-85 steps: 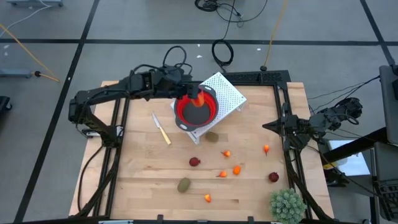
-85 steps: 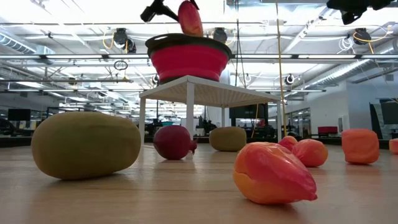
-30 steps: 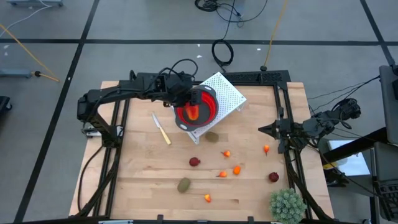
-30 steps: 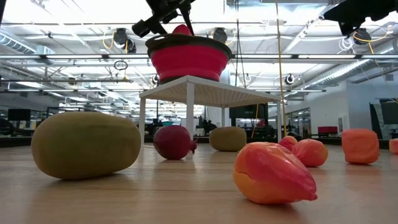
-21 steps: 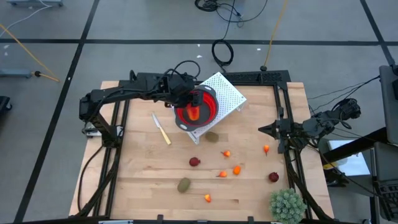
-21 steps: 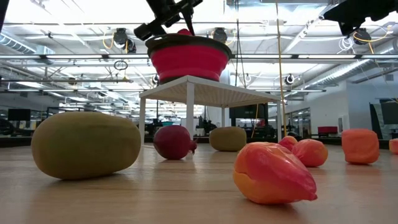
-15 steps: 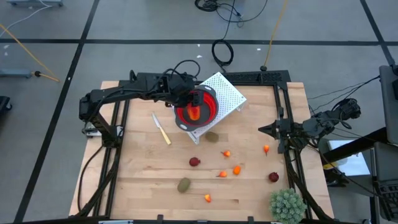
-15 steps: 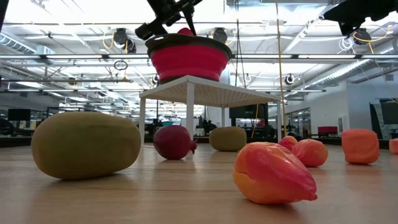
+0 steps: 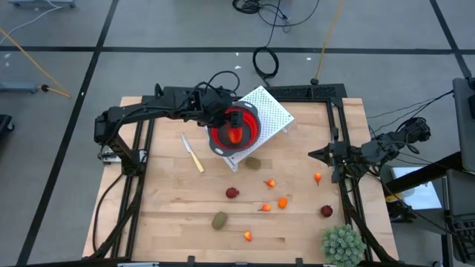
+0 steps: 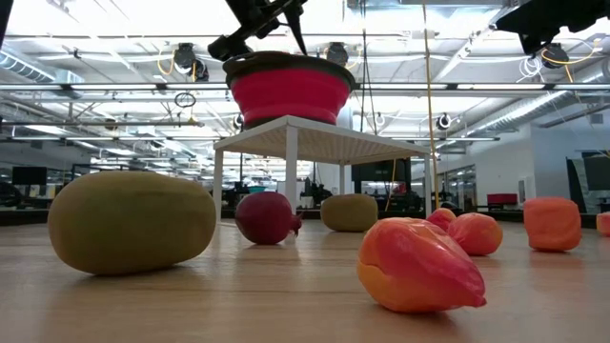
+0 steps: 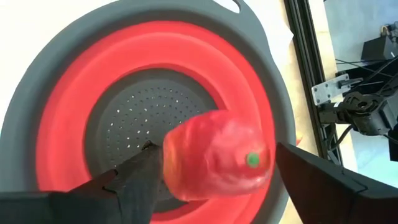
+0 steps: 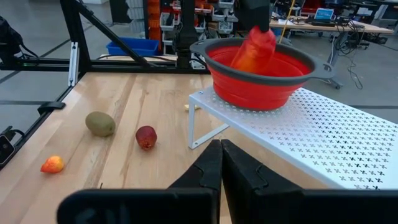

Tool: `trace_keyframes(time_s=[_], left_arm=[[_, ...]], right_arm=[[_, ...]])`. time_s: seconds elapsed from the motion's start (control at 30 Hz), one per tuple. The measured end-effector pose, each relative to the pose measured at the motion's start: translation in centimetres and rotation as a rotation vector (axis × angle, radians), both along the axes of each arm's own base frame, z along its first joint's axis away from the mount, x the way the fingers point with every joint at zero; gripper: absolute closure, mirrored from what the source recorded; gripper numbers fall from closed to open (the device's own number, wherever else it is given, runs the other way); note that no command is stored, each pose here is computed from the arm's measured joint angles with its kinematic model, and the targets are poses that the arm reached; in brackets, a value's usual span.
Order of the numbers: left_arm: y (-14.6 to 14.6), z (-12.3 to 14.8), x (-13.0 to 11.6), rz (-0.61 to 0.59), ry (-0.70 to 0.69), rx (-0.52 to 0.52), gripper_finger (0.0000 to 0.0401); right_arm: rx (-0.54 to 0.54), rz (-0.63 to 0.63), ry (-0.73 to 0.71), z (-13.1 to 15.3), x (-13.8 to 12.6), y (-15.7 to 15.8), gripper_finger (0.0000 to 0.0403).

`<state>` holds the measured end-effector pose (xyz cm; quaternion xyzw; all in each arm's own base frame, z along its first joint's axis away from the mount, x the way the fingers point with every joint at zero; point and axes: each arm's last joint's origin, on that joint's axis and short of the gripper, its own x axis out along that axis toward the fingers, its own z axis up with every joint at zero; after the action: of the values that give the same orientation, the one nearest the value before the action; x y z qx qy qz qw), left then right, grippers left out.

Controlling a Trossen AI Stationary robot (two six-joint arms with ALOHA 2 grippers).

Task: Pick & Place Fruit
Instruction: Put the mango into the red strainer bowl on the shelf, then put the kiwi into the red strainer bowl on the shelf

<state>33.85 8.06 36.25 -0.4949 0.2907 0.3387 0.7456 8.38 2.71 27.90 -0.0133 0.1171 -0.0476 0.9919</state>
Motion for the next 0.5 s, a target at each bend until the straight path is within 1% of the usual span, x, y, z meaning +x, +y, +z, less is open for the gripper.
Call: trace_keyframes(time_s=[0.2,0.37,0.5], left_arm=[[0.0,0.0,0.0,-0.001,0.0,0.001,0.0061],[0.0,0.0,0.0,-0.001,0.0,0.0,0.0049],[0.22,0.28,-0.25,-0.041,-0.022,-0.048,0.0046]], right_arm=[[0.0,0.0,0.0,0.0,0.0,0.0,0.0402],[0.0,0.0,0.0,0.0,0.0,0.0,0.0402],[0.0,0.0,0.0,0.0,0.0,0.0,0.0402]])
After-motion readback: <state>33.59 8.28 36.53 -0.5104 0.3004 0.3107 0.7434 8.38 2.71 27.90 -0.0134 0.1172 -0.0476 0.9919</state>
